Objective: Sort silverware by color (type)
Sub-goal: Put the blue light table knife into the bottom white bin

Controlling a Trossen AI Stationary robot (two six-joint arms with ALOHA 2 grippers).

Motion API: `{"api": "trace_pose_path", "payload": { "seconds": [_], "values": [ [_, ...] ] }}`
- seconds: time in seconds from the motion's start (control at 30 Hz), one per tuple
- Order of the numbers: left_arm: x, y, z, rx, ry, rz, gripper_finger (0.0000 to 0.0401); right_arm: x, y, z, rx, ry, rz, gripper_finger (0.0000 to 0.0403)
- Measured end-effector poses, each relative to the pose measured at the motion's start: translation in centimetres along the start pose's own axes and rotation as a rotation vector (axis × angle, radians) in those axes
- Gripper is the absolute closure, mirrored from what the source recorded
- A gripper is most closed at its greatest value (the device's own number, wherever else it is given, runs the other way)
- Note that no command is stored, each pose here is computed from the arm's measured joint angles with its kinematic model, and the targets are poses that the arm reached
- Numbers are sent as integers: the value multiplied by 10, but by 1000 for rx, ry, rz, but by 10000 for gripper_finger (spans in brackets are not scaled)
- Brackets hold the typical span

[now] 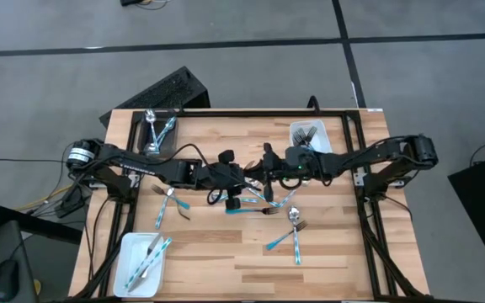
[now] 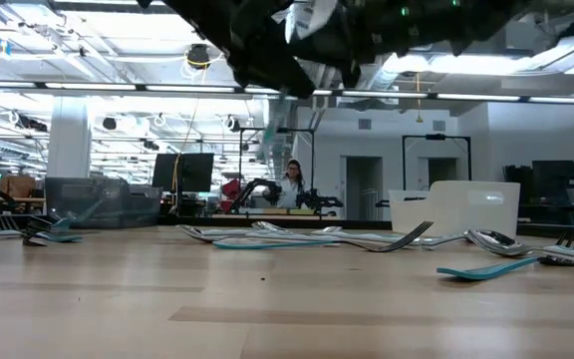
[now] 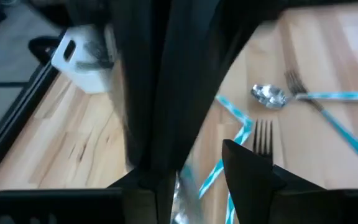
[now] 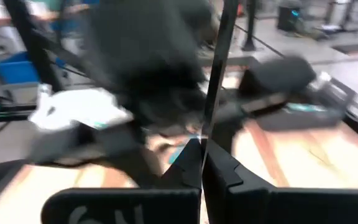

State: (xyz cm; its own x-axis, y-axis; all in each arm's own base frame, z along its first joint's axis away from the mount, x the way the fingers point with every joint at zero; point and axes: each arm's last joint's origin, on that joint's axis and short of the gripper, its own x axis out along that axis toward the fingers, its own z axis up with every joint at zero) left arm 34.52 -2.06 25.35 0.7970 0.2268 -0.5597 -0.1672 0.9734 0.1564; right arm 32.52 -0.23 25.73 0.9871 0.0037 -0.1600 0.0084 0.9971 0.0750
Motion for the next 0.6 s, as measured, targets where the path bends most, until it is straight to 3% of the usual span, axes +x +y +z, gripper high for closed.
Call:
{"api": "trace_pose_path", "payload": {
  "seconds": [0.33, 0.6],
  "values": [
    [-9, 1, 2, -2, 2, 13, 291, 1, 4, 3, -6, 33, 48, 384],
    [-11, 1, 2, -16, 7, 10, 380, -2, 4, 4, -9, 37, 49, 384]
  ]
}}
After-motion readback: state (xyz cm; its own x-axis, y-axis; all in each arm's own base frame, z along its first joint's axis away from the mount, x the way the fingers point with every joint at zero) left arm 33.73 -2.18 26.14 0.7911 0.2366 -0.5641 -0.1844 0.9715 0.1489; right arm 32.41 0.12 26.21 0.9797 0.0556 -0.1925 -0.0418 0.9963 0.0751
